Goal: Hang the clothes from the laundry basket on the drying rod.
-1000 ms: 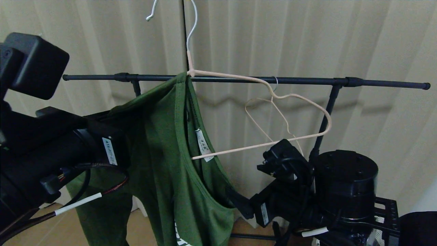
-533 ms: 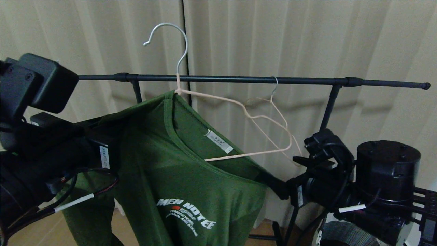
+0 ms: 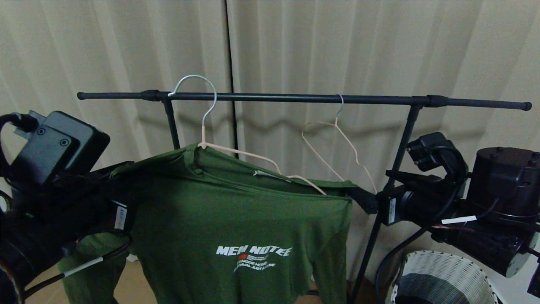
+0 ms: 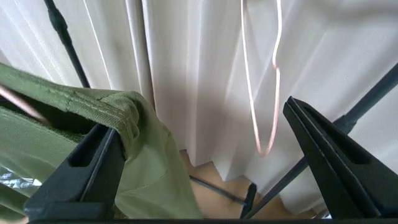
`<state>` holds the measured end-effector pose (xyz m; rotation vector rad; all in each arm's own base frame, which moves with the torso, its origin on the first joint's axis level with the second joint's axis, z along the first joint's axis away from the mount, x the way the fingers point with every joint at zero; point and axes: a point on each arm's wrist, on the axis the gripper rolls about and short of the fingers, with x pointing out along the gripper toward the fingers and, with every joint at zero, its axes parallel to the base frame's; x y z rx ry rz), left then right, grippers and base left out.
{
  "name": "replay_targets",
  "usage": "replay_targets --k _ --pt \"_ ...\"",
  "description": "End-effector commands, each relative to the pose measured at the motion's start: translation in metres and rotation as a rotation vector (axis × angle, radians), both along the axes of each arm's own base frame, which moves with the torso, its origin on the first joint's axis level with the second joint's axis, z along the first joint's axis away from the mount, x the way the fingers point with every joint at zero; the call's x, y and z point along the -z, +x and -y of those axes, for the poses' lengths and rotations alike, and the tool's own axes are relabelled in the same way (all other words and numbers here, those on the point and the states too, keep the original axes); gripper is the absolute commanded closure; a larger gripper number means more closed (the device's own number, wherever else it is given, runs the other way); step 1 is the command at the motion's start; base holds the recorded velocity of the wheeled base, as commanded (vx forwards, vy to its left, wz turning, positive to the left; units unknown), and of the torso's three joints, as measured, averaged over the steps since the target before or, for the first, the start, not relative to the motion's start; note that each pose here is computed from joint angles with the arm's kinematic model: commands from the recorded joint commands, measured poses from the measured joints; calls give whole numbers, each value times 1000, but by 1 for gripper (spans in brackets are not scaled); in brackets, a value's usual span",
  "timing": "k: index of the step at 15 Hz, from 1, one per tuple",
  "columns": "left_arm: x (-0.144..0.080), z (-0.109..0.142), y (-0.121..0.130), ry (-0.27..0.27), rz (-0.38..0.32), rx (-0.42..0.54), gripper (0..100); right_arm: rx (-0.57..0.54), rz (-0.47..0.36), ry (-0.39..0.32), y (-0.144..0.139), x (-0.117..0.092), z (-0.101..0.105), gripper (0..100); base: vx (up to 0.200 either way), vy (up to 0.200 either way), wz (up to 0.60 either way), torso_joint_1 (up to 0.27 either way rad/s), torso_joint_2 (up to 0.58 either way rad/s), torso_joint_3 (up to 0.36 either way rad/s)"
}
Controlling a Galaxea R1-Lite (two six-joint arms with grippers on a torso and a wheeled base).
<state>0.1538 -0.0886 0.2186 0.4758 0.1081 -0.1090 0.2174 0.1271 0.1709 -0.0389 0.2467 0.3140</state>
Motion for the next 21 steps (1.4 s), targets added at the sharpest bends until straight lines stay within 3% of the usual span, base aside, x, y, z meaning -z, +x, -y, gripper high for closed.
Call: replay_targets --k 1,4,7,10,13,16,21 --pt "12 -3 -1 34 -16 -11 100 -5 15 -5 -1 -5 0 0 0 0 0 0 0 0" --pt "15 -1 3 34 -15 -12 100 -89 21 -15 -10 -23 -12 0 0 0 0 0 0 0" --pt "14 0 4 20 -3 -12 100 -179 -49 -64 -24 -30 -28 0 0 0 0 0 0 0" --pt "15 2 6 9 10 -28 100 -248 -60 -181 -31 -29 -35 0 0 0 0 0 0 0" --pt "14 2 6 1 11 -30 100 -286 -39 -231 -36 -34 -37 0 0 0 0 0 0 0" --pt "16 6 4 -53 1 -8 100 -350 -1 -210 -43 -47 -53 0 0 0 0 0 0 0" --pt "22 24 -6 -198 -45 77 100 -390 44 -198 -36 -59 -90 0 0 0 0 0 0 0"
